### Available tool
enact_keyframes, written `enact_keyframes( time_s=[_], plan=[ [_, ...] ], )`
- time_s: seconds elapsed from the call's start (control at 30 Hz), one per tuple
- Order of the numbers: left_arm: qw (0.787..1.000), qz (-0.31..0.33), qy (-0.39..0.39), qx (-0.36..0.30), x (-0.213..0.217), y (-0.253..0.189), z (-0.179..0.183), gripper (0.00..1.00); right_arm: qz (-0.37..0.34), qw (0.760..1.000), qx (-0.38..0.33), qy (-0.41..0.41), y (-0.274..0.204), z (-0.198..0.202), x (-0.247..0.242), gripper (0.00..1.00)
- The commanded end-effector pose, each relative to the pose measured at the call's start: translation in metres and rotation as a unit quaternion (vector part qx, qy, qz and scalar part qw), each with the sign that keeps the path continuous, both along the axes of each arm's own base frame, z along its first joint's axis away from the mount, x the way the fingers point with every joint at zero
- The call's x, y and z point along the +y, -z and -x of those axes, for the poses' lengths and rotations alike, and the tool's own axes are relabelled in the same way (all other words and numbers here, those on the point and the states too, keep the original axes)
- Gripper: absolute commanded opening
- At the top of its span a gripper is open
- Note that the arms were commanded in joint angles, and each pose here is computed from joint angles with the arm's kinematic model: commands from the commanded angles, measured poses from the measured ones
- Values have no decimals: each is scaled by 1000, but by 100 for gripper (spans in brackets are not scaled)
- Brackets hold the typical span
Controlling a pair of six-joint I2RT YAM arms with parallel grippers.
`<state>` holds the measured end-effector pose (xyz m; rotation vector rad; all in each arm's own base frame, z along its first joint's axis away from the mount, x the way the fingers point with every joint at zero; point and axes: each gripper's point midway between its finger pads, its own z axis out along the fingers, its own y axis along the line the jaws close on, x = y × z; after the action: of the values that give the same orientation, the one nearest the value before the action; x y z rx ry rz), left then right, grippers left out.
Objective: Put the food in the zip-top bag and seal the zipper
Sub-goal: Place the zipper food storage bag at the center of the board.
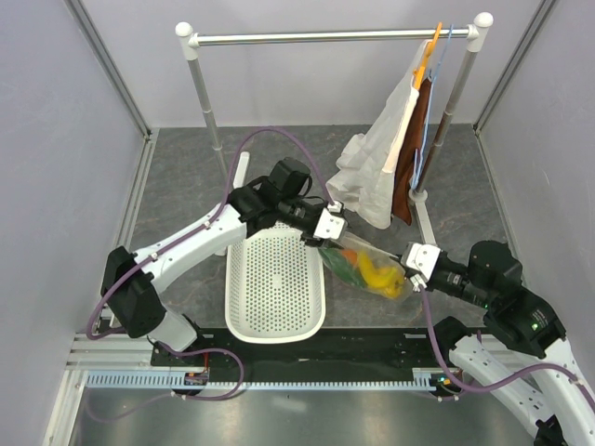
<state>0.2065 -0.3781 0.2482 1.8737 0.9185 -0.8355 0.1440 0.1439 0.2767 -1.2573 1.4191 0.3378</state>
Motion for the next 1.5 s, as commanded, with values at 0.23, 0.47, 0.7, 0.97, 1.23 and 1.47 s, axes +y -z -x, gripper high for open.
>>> enact_keyframes(
  time_s=[0.23,0.47,0.7,0.97,1.23,1.47],
  plan=[
    [995,-1,-3,100,3,-7,15,6,-32,999,-29,22,-22,-2,-5,0],
    [972,-26,-146,183,-14,-25,-16,2,-145,978,37,142,-56,-28,-10,81],
    [947,-33,-227,225,-20,-31,-36,2,-249,942,56,219,-103,-41,-23,98],
    [927,-24,-324,189,-41,-29,-99,2,-239,951,38,191,-114,-39,-17,98],
    [924,-9,-347,161,-47,-36,-117,2,-243,952,29,184,-123,-34,-19,98],
    [919,-126,-271,256,-56,57,-18,2,-243,951,34,187,-117,-31,-21,98]
  ],
)
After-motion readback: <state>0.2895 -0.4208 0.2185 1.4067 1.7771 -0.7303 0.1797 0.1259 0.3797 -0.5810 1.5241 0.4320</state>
